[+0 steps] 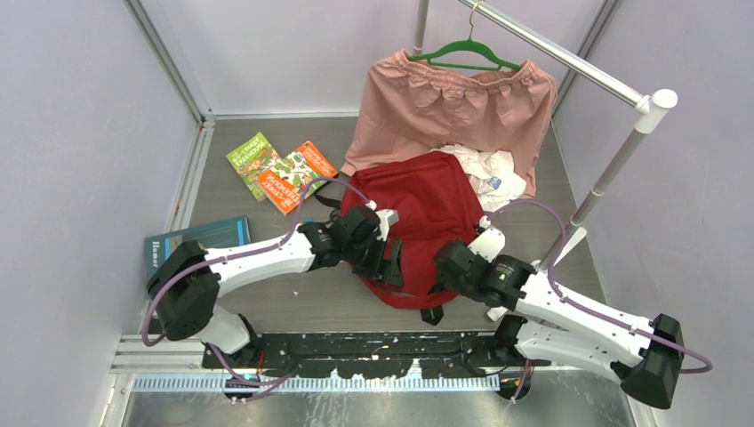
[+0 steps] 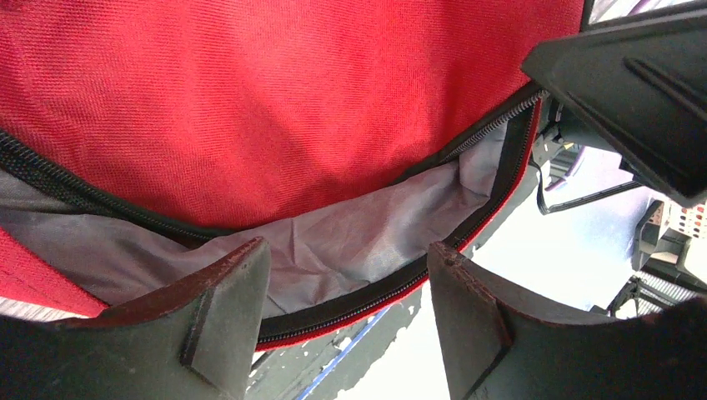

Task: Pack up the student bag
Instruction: Adjust the student bag at the center of the board.

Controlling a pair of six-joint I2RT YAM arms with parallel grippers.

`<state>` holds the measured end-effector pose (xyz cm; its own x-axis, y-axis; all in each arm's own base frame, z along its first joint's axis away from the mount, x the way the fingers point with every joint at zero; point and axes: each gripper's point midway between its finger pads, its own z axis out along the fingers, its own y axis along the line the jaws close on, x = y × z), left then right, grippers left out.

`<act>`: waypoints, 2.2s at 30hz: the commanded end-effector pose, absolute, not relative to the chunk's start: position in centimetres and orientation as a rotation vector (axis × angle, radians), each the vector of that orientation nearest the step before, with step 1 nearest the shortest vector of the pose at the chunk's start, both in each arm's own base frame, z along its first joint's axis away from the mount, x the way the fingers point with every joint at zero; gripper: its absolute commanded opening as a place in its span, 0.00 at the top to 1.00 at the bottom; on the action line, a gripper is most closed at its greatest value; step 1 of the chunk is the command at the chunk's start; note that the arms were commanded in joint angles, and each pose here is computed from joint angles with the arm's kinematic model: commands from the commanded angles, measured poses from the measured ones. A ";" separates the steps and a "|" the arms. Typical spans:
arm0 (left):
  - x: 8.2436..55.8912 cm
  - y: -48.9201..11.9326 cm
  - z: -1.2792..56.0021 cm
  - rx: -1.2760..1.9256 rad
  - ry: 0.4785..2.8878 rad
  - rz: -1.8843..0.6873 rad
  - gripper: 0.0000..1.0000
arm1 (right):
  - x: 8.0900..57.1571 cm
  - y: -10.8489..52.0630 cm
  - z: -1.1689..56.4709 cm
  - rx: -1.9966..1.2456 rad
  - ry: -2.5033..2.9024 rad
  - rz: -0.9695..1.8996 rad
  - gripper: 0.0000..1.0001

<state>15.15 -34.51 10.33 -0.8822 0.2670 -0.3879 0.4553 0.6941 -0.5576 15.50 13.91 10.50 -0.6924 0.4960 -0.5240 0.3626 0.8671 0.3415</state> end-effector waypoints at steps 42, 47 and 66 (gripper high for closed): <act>18.5 -34.7 22.1 0.743 1.975 -0.821 0.21 | 31.4 13.8 25.0 0.609 2.048 0.408 0.99; 19.3 -37.3 20.7 0.786 1.997 -0.823 0.20 | 30.9 13.6 24.8 0.608 2.061 0.405 0.99; 19.2 -39.9 17.5 0.857 2.094 -0.814 0.45 | 30.0 13.7 24.5 0.590 2.080 0.431 0.99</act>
